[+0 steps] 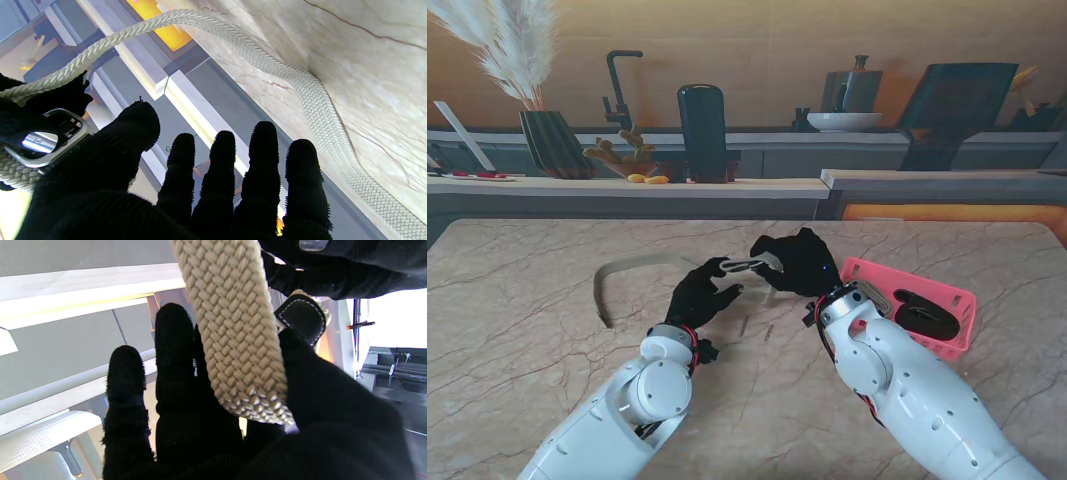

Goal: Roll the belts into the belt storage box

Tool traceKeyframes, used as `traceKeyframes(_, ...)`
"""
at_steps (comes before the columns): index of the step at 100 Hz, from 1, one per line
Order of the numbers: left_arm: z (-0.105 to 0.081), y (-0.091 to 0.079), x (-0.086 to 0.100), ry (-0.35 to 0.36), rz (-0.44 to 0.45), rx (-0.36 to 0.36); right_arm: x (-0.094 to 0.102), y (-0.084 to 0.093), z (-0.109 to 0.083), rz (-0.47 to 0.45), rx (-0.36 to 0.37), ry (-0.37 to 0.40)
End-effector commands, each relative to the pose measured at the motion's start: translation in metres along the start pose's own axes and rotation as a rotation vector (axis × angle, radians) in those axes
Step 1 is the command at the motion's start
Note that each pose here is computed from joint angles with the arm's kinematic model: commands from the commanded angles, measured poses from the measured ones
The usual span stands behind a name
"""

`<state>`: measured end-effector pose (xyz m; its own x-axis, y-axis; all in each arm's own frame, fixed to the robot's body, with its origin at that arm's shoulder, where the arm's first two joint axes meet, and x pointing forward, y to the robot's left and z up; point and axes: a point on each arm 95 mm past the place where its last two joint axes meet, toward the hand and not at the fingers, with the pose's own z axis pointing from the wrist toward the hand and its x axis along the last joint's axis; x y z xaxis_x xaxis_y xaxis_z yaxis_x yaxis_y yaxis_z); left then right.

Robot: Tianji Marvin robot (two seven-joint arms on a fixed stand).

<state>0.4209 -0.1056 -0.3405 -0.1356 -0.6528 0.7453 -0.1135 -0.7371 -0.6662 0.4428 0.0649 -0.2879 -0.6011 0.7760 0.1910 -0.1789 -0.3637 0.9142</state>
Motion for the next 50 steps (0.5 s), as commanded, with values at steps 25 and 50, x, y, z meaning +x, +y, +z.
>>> traceKeyframes(25,-0.006,-0.023,-0.001,0.126,0.214,0.038,0.003,0.002,0.002,-0.022,0.020,0.005)
traceKeyframes(50,-0.012,-0.031,0.005,0.233,0.327,0.038,0.003,-0.003,0.006,-0.031,0.049,0.010)
